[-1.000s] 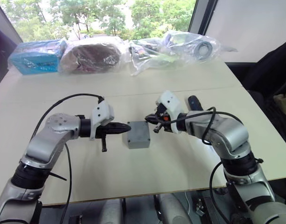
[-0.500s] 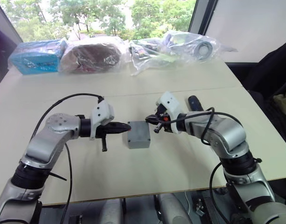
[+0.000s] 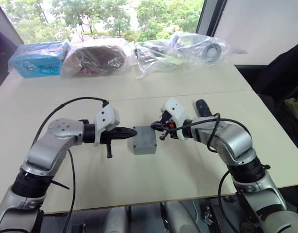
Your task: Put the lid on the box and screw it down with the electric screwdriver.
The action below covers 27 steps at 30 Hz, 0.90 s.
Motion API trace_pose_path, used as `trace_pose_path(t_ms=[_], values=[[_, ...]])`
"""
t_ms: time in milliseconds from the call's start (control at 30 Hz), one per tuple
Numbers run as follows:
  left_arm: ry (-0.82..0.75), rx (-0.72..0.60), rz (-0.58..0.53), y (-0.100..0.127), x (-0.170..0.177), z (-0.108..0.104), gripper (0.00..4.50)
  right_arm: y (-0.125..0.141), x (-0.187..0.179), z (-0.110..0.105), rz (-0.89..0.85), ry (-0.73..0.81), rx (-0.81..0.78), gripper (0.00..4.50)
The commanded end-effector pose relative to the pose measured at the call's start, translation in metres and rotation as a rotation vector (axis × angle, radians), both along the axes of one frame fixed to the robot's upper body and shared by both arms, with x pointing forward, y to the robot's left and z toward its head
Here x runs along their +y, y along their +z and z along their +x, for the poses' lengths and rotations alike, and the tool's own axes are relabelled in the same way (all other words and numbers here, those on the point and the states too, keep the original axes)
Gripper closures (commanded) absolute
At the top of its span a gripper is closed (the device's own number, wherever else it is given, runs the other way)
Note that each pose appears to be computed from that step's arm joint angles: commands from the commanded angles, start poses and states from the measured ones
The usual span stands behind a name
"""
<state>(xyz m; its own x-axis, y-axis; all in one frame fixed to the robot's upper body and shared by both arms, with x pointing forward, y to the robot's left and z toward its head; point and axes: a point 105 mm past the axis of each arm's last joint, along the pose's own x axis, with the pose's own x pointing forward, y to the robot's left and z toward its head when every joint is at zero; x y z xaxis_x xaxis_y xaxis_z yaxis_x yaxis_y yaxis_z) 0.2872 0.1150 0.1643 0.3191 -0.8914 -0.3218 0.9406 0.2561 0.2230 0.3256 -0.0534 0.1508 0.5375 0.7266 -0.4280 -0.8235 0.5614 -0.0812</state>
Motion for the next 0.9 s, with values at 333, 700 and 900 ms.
trace_pose_path(t_ms=[333,700,900], values=[[-0.021,-0.047,-0.007,0.012,-0.002,-0.004,4.5,0.023,-0.027,0.002,-0.02,-0.049,-0.057,0.03],[-0.13,-0.091,-0.086,0.037,-0.024,-0.007,4.5,0.061,-0.136,0.016,-0.263,-0.372,0.03,0.03],[-0.169,-0.108,-0.098,0.041,-0.032,-0.007,4.5,0.051,-0.173,0.029,-0.381,-0.503,0.186,0.03]])
